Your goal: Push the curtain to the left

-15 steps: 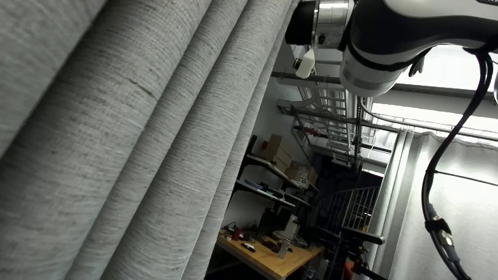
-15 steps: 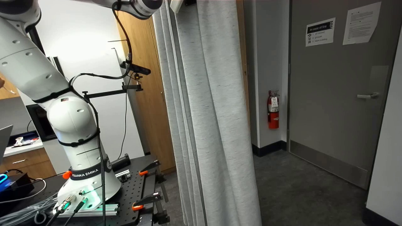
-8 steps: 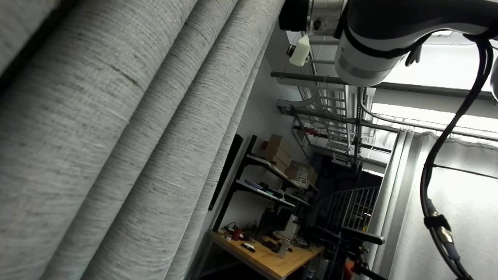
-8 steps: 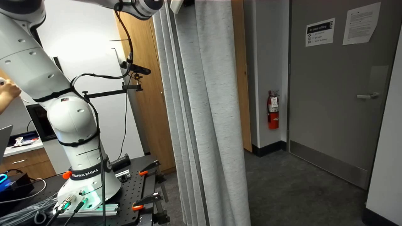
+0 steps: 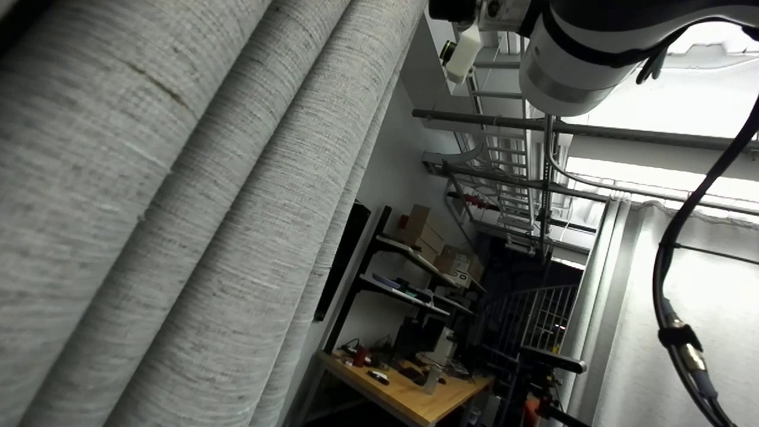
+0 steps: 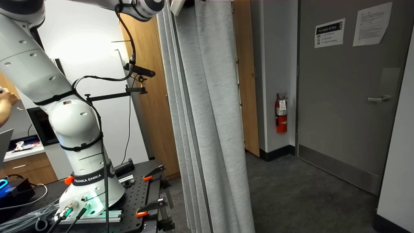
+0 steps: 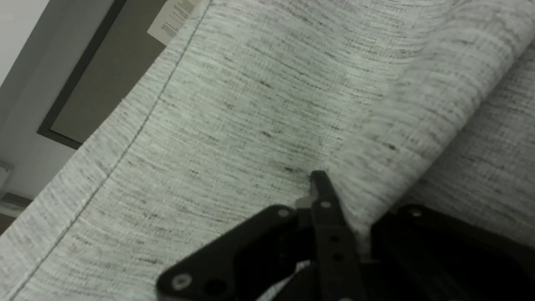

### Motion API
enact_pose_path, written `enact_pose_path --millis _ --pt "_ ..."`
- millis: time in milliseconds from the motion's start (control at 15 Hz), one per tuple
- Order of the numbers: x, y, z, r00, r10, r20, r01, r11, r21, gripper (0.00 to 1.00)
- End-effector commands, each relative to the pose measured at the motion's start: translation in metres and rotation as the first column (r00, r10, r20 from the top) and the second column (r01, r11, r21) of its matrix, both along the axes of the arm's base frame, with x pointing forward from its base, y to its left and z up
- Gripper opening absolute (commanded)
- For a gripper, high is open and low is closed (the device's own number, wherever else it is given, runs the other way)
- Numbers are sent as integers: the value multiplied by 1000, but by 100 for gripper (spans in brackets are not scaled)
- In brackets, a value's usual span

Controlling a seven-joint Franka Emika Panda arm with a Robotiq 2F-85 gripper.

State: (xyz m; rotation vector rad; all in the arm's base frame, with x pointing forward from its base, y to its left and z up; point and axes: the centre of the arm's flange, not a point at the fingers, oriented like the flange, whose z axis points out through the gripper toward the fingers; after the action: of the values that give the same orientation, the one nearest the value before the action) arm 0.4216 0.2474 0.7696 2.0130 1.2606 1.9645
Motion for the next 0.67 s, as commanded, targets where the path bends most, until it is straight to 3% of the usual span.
enact_pose_path --millis 0,600 --pt "-9 47 -62 988 84 -128 -88 996 -22 1" --pt "-31 78 -70 976 180 -123 -165 979 120 1"
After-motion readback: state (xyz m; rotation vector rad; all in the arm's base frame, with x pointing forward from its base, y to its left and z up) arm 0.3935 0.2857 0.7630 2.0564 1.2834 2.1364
